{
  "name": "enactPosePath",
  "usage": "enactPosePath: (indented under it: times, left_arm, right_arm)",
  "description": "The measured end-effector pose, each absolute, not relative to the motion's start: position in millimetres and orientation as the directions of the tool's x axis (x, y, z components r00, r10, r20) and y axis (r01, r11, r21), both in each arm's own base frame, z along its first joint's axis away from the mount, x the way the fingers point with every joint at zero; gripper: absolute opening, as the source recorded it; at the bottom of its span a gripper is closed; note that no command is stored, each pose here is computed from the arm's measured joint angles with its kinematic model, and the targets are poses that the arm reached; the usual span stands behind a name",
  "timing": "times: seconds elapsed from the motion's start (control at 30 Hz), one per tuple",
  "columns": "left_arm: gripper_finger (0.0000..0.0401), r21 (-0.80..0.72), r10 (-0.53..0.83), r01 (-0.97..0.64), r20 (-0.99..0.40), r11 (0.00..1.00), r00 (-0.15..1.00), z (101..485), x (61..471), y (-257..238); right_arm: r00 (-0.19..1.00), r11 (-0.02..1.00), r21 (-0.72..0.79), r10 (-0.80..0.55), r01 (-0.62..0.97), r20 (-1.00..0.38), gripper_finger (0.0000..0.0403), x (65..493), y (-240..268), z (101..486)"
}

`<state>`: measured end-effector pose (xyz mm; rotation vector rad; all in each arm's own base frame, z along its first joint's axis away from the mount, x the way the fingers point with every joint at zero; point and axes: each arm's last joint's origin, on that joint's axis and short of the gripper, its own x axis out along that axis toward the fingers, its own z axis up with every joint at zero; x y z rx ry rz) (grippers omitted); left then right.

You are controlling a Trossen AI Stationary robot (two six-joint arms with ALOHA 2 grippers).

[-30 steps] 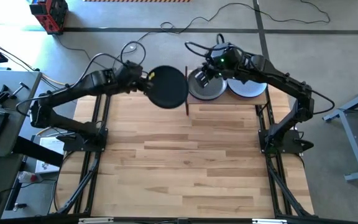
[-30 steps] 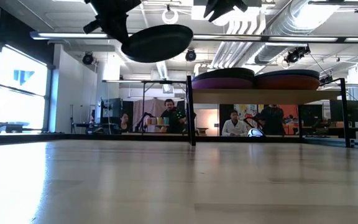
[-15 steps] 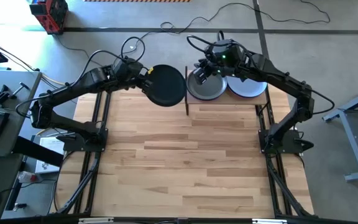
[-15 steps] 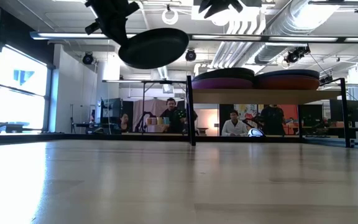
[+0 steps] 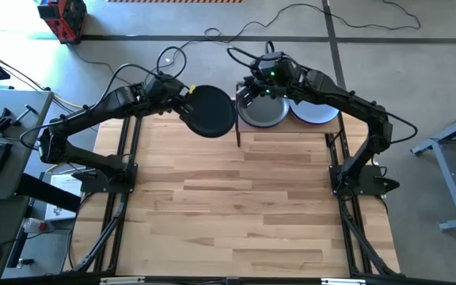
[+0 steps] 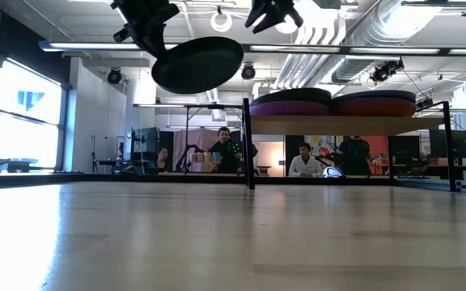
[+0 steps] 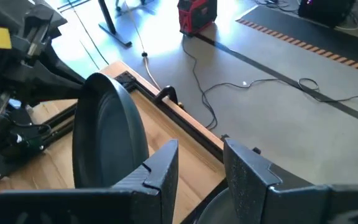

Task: Place and stack plates onto a shelf
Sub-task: Stack the black plate on top of the other black plate on the shelf

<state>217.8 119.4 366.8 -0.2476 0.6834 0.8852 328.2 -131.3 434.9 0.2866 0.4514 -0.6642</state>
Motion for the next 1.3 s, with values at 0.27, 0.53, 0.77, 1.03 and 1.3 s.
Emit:
enactPosePath:
  times: [0.27,0.53,0.77,1.03,1.3]
  left_arm:
    - [0.0000,0.080,0.627,-0.777,-0.644,0.625,0.438,367,218,119]
    - [0.0000,0.084,0.627,-0.775,-0.644,0.627,0.438,367,217,119]
    - [0.0000,0.068,0.627,-0.784,-0.645,0.616,0.437,367,217,119]
    - [0.0000,0.041,0.622,-0.803,-0.657,0.594,0.426,365,216,119]
    - [0.0000,0.046,0.610,-0.808,-0.680,0.588,0.405,363,214,117]
  right_arm:
    - [0.696,0.725,0.151,-0.549,0.672,-0.463,0.0108,327,-137,437]
    - [0.696,0.741,0.125,-0.540,0.660,-0.473,0.0108,329,-141,434]
    - [0.713,0.734,0.194,-0.503,0.651,-0.489,0.0108,326,-149,432]
    - [0.718,0.737,0.221,-0.469,0.639,-0.514,0.0108,333,-137,428]
    - [0.702,0.760,0.220,-0.394,0.612,-0.593,0.0108,351,-113,410]
